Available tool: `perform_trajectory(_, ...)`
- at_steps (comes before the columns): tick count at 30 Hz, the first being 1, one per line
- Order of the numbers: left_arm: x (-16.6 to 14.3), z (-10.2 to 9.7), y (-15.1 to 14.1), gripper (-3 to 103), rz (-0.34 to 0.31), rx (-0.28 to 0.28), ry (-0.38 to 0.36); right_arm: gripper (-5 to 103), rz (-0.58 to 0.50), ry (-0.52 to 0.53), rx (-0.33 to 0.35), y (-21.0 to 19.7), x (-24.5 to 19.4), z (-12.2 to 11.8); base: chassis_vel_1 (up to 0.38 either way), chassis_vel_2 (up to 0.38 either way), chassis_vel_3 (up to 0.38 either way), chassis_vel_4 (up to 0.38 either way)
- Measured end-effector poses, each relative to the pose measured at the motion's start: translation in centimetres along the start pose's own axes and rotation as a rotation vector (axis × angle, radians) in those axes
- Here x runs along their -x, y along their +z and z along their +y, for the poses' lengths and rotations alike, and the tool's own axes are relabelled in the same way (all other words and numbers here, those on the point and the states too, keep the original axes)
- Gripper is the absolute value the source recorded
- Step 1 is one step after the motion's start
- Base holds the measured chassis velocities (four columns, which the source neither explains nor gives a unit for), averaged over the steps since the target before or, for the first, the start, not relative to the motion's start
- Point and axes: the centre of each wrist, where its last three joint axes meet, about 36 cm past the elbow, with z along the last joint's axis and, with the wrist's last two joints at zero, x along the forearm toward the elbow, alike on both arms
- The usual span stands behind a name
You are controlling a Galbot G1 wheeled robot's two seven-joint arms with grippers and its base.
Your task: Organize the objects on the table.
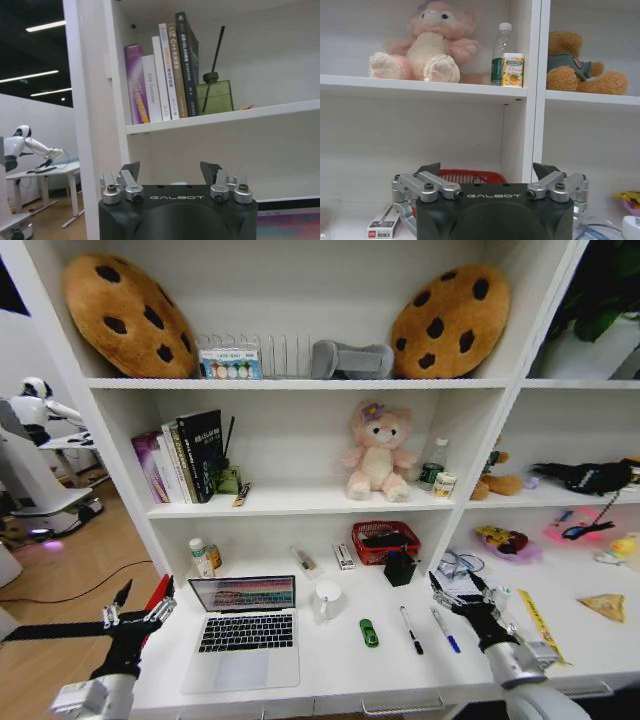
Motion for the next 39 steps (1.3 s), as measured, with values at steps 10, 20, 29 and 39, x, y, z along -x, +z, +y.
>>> perform_trajectory(10,2.3,2.2,-2.1,33,0.013,0.138,0.264,100,0.022,0.039,0.006,1.3,-1.4,0.2,0.000,0.000,0.000,0.000)
perform_trajectory(20,7.6,2.5,-6.2,1,0.009,0.284,0.614,100,0.046,0.096,0.028,2.8,-3.3,0.8,0.000,0.000,0.000,0.000)
perform_trajectory(29,13.8,1.8,-8.5,0,0.031,0.418,0.835,100,0.063,0.139,0.052,3.7,-4.7,1.6,0.000,0.000,0.000,0.000)
perform_trajectory(39,17.3,1.0,-8.5,0,0.097,0.599,1.028,100,0.071,0.173,0.089,4.6,-5.7,2.9,0.000,0.000,0.000,0.000)
